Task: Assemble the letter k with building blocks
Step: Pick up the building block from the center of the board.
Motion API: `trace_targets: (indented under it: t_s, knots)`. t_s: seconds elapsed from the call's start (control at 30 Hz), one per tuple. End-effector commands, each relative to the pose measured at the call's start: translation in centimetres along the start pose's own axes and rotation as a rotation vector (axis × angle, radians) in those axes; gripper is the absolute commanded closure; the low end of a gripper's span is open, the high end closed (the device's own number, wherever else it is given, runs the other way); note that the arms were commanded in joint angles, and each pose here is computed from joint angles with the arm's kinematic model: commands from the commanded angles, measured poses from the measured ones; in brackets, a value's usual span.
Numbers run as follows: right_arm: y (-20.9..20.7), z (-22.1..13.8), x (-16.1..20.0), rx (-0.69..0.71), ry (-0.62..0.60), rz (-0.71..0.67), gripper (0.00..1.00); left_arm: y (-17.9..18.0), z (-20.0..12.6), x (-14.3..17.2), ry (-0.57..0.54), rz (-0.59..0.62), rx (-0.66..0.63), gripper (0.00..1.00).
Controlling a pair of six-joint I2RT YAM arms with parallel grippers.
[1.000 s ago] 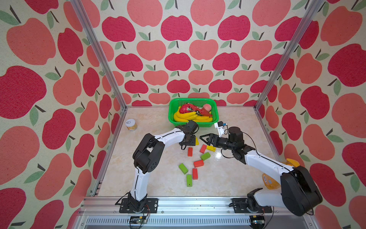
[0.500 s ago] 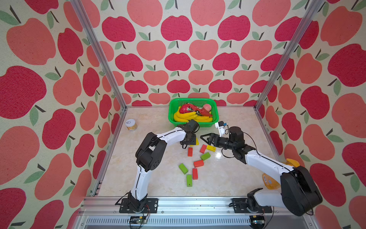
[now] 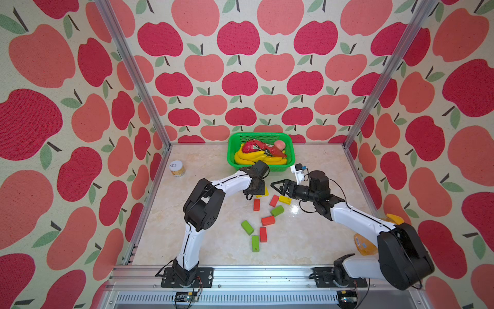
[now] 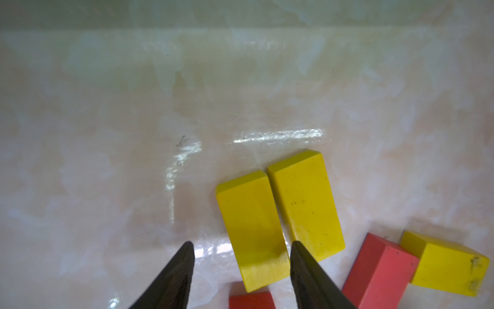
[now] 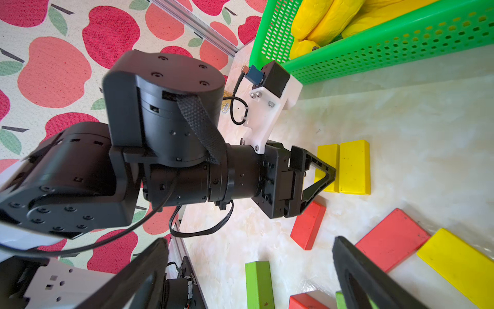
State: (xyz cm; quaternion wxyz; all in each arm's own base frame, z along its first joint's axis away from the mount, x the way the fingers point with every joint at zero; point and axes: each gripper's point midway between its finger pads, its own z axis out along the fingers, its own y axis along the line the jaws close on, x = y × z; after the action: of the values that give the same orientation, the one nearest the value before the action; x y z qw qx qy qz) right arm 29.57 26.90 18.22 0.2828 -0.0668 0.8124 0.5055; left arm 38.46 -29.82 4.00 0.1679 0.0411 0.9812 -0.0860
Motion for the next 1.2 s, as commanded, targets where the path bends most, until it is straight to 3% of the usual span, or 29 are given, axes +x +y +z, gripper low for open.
trace_targets:
  t_s: [0.0, 0.77, 1.03, 1.17]
  knots:
    - [0.2, 0.0, -0.3, -0.014, -0.002, 0.002, 0.01, 0.8, 0.8, 0.2, 0.027, -0.005, -0.043, 0.39]
    - [0.3, 0.0, -0.4, -0.014, -0.004, 0.001, 0.01, 1.7, 1.8, 0.7, 0.061, -0.007, -0.083, 0.49]
    - [0.2, -0.1, -0.4, -0.01, -0.006, 0.0, 0.01, 2.2, 1.9, 0.8, 0.073, 0.004, -0.105, 0.7]
    - [0.2, -0.2, -0.4, -0.01, -0.014, 0.007, 0.01, 2.5, 1.4, 0.8, 0.072, 0.018, -0.109, 0.86]
